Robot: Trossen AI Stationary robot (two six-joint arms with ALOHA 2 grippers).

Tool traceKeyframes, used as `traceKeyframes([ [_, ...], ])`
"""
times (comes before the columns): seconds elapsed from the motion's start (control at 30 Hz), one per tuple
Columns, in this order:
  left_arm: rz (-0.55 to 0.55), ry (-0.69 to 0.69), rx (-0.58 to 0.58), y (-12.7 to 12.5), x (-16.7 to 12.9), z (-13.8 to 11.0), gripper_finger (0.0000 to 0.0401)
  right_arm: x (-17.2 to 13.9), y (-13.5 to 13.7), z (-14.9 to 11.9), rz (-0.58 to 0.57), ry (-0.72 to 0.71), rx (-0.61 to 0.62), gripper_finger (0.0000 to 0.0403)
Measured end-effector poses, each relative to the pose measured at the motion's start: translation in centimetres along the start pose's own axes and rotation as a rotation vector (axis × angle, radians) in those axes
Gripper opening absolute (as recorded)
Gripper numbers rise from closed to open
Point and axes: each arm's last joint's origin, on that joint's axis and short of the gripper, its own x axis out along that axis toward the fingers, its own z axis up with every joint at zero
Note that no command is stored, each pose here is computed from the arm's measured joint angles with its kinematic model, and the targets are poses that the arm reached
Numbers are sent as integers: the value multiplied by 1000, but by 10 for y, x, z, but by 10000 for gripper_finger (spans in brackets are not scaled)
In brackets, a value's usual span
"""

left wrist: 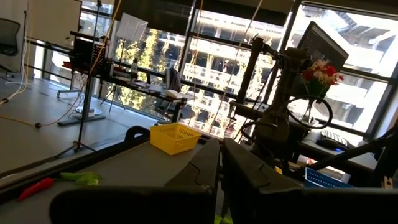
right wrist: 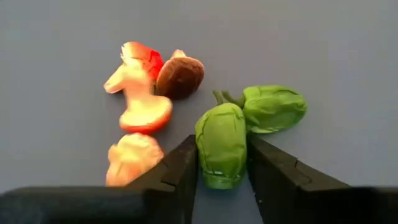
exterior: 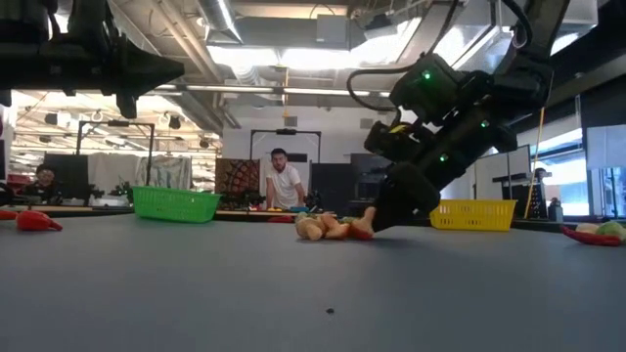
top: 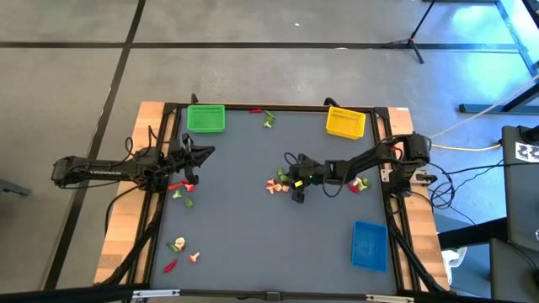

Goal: Sort produce into baskets
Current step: Put the green chili pepper into the yellow bin

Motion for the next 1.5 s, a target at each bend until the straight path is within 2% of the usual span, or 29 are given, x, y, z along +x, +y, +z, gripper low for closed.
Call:
traceKeyframes([
  [0.27, 0, 0, 0, 0, 0, 0, 17, -10, -1, 6, -2, 12, -31, 18],
  [0.43, 0, 0, 2, 0, 0, 0, 17, -35, -2, 18, -14, 32, -66, 21],
  [0.57, 0, 0, 18, 0, 0, 0, 17, -64, -6, 32, -71, 7, -79, 36],
  [0.7, 2, 0, 19, 0, 0, 0, 17, -97, -16, 41, -129, 16, -102, 29],
  [0.9, 27, -5, 25, 1, 0, 0, 17, -141, -49, 45, -238, 17, -20, 28],
  [1.1, 77, -17, 0, 2, 0, 0, 17, -176, -89, 42, -397, -13, 66, 29],
  [1.33, 85, 4, -8, 3, 1, -2, 7, -201, -136, 25, -593, 44, 198, 30],
  [1.5, 109, 18, -1, 3, 2, -4, 5, -208, -165, 11, -622, 79, 279, 30],
])
